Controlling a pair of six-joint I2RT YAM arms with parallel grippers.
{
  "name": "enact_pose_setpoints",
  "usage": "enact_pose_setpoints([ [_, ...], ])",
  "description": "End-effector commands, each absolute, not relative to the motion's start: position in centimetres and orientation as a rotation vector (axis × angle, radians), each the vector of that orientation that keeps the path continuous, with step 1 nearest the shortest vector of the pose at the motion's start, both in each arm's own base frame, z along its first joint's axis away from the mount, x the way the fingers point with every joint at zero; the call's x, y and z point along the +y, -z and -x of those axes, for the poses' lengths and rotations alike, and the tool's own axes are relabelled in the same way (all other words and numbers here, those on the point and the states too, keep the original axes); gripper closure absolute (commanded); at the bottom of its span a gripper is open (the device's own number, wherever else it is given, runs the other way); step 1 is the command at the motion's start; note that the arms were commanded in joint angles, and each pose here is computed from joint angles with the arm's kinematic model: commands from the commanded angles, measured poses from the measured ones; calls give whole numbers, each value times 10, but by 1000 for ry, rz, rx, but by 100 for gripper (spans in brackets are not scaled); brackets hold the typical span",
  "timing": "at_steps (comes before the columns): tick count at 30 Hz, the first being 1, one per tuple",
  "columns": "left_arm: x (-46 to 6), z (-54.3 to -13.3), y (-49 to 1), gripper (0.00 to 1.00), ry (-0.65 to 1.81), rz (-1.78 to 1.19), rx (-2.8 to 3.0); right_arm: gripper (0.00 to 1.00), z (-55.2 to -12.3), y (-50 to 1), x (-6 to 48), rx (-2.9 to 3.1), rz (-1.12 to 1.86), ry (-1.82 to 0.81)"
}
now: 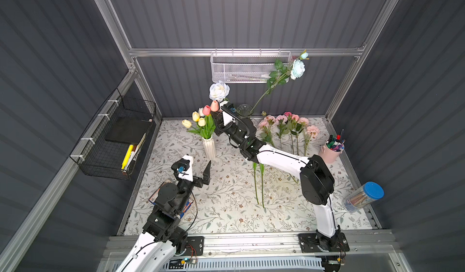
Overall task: Pick out pink flowers from the vase
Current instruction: Pick up the flower from the vase.
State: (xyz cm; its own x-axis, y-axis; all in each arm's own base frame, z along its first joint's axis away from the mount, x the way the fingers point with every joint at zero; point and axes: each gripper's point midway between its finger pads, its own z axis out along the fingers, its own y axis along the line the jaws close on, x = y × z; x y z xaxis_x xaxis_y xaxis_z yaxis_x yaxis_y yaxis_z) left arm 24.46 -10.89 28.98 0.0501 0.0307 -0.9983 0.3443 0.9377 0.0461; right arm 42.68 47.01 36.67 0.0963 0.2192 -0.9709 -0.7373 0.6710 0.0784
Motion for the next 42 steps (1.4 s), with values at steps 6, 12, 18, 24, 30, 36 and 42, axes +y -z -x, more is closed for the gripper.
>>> enact_pose_setpoints([
  [6,-110,-243,-293,1,240,-327,1478,100,-412,-410,460,1202,507,-751],
  [12,-110,-243,-293,1,237,-330,1480,100,-401,-438,452,1167,528,-737],
  [18,-111,-242,-293,1,239,-335,1479,100,-390,-468,441,1127,533,-732],
  [24,-112,-242,-294,1,241,-344,1477,100,-374,-497,432,1093,557,-735],
  [30,-111,-241,-293,1,230,-346,1478,100,-355,-529,411,1040,559,-712],
  [36,-105,-236,-298,1,211,-340,1457,100,-323,-560,377,1022,578,-687],
  [42,-103,-235,-299,1,202,-335,1457,100,-306,-554,341,1182,583,-637],
])
